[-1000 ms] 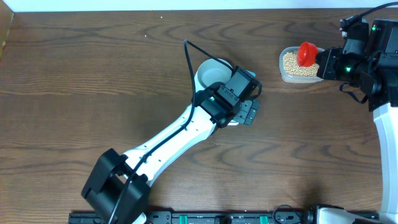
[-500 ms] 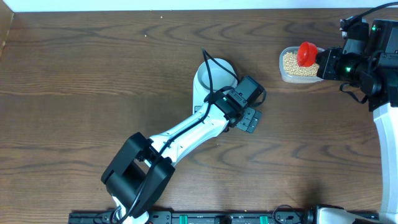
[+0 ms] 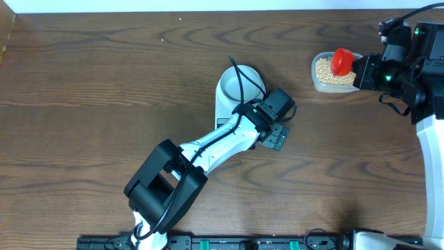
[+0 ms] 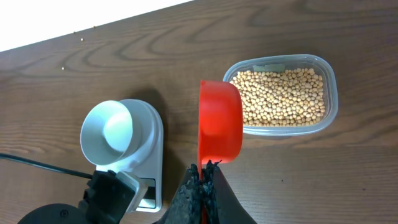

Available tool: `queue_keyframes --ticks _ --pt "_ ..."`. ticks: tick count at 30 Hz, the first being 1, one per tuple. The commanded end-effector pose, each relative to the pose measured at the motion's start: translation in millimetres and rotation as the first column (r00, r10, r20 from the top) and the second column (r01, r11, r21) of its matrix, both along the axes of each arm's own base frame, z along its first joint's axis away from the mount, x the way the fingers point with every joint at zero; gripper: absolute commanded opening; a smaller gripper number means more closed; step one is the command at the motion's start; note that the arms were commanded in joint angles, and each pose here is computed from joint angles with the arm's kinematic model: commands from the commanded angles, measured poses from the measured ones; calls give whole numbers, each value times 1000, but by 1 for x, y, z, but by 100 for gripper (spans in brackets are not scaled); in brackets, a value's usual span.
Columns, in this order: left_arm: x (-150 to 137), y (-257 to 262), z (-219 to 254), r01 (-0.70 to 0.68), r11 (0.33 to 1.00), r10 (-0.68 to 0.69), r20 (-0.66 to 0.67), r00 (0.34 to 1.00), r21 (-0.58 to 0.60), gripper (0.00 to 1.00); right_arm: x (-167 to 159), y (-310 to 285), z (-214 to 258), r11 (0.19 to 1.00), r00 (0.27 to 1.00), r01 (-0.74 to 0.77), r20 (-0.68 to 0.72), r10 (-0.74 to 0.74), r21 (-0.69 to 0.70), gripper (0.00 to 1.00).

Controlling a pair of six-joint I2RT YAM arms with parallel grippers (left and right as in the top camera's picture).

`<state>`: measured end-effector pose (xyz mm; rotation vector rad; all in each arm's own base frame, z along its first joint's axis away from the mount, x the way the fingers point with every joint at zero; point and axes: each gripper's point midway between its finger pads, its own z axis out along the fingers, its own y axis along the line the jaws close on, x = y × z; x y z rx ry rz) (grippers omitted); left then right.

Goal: Scoop item into bowl and weigh 50g on scale

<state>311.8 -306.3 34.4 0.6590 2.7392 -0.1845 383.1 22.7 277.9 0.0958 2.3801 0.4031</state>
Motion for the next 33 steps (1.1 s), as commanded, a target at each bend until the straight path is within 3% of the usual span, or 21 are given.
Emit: queue_keyframes --ticks 1,33 --pt "2 6 -10 -32 999 32 3 999 34 92 0 -3 6 1000 1000 -1 20 1 -19 1" --pt "9 10 -23 -87 994 86 26 996 63 93 -3 -3 4 1000 1000 -1 4 1 -17 1"
